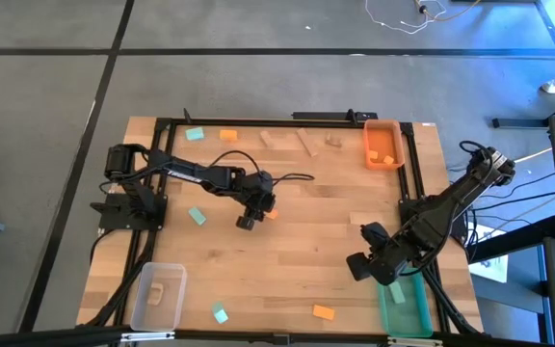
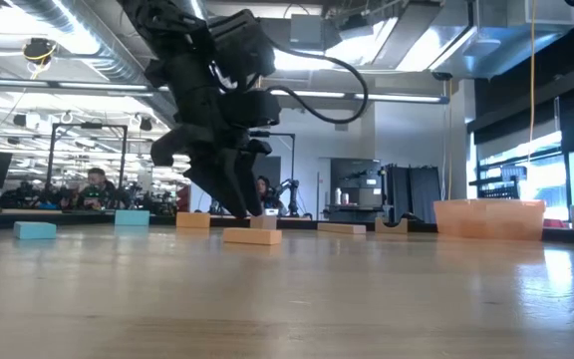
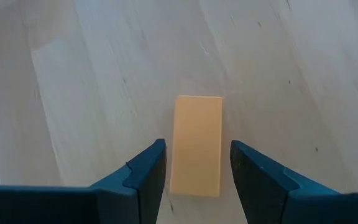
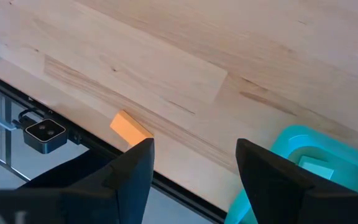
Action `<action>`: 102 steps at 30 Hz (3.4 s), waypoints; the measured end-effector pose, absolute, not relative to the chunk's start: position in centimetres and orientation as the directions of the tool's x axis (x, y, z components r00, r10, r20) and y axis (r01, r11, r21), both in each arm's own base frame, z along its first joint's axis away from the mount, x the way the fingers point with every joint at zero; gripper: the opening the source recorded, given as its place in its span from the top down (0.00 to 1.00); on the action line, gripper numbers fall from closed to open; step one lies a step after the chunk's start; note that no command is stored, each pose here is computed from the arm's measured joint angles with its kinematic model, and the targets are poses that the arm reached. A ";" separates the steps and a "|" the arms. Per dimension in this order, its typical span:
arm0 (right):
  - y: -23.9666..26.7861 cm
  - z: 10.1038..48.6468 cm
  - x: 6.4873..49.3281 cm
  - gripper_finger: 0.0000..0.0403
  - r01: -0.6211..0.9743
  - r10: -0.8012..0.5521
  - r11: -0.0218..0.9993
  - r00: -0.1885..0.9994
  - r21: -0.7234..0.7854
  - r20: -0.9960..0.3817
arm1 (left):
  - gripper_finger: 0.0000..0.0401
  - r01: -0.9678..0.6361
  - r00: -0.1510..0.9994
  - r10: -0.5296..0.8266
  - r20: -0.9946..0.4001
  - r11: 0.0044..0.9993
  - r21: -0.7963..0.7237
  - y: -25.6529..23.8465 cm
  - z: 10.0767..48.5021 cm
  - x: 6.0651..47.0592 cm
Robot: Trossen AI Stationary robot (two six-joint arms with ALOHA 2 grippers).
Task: Sort & place blocks by color
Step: Put the orange block into the orange bin
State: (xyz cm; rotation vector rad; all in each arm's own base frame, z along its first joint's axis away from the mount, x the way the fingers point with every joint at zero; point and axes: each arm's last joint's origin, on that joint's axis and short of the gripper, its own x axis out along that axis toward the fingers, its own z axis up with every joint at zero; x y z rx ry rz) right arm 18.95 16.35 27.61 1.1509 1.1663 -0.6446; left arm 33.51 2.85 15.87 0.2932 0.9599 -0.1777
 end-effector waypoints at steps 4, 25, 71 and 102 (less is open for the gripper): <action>16.3 27.6 19.0 0.44 0.874 0.155 0.332 0.319 0.354 -0.935 | 0.58 0.292 0.563 -0.020 -0.826 0.940 0.177 2.9 15.8 33.5; 16.4 27.6 19.0 0.44 0.874 0.157 0.330 0.321 0.356 -0.934 | 0.64 0.302 0.508 -0.024 -0.861 0.941 0.151 2.9 12.8 34.3; 11.6 27.9 28.9 0.44 0.098 -0.456 0.790 0.753 -0.605 -0.474 | 0.70 0.405 0.617 -0.581 -0.531 0.813 -0.418 5.4 29.7 39.3; 10.7 28.1 30.4 0.51 -0.040 -0.310 0.820 0.807 -0.570 -0.503 | 0.70 0.442 0.632 -0.601 -0.489 0.798 -0.410 4.5 30.1 39.8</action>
